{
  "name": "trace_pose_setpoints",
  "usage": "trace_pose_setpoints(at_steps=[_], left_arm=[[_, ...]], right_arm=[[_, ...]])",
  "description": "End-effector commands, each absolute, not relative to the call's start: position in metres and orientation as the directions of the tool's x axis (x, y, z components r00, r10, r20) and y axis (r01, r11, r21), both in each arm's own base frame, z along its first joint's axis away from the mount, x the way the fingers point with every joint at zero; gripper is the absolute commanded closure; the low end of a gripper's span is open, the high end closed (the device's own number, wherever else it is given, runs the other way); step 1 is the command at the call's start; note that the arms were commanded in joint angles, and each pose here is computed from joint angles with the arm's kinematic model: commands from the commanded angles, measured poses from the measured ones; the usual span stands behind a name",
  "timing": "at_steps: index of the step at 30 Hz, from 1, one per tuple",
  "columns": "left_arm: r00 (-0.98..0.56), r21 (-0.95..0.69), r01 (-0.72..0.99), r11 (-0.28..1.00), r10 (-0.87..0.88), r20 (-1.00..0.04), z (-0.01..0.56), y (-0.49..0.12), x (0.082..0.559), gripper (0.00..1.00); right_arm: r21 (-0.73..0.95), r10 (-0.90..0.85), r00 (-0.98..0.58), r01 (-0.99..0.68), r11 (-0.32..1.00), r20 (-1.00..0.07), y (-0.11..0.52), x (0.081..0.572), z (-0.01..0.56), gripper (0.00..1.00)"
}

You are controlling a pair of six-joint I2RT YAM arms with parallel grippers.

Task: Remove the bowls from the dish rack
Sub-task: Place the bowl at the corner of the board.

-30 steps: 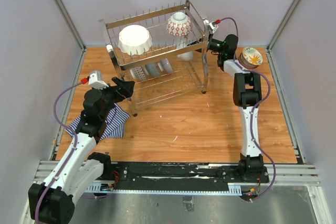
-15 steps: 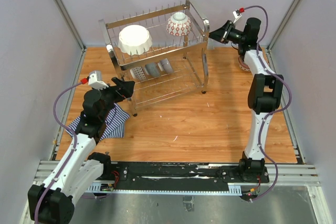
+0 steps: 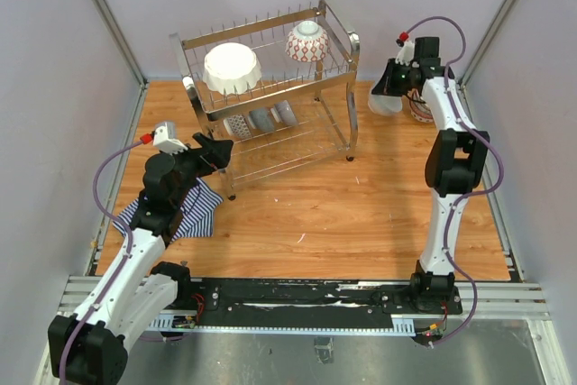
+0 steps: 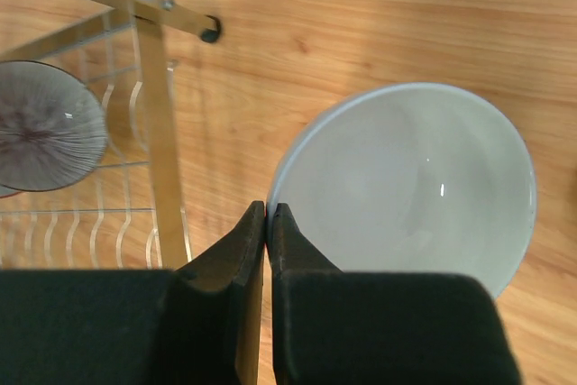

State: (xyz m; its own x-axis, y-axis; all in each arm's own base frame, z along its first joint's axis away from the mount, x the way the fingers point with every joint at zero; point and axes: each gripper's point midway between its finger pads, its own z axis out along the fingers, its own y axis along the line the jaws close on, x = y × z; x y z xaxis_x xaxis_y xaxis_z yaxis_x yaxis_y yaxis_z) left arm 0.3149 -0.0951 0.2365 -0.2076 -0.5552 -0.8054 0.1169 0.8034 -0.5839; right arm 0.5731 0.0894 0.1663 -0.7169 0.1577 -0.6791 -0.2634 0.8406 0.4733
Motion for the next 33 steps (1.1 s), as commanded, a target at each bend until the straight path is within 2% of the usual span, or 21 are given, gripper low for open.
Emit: trace_pose_setpoints(at_steps=[1, 10, 33], left_arm=[[-0.203, -0.585, 0.146, 0.798, -0.555, -0.807, 0.246, -0.101, 0.316, 0.02], [-0.205, -0.583, 0.147, 0.799, -0.552, -0.808, 0.243, -0.101, 0.315, 0.02], [-0.208, -0.576, 0.149, 0.803, -0.544, -0.813, 0.243, -0.102, 0.32, 0.02]], right_arm=[[0.27, 0.008, -0.677, -0.283, 0.92, -0.736, 0.079, 0.576, 0.183, 0.99], [0.143, -0.086, -0.682, -0.272, 0.952, -0.726, 0.087, 0.581, 0.167, 0.99], [0.023, -0.161, -0.72, -0.238, 0.971, -0.675, 0.094, 0.597, 0.117, 0.99]])
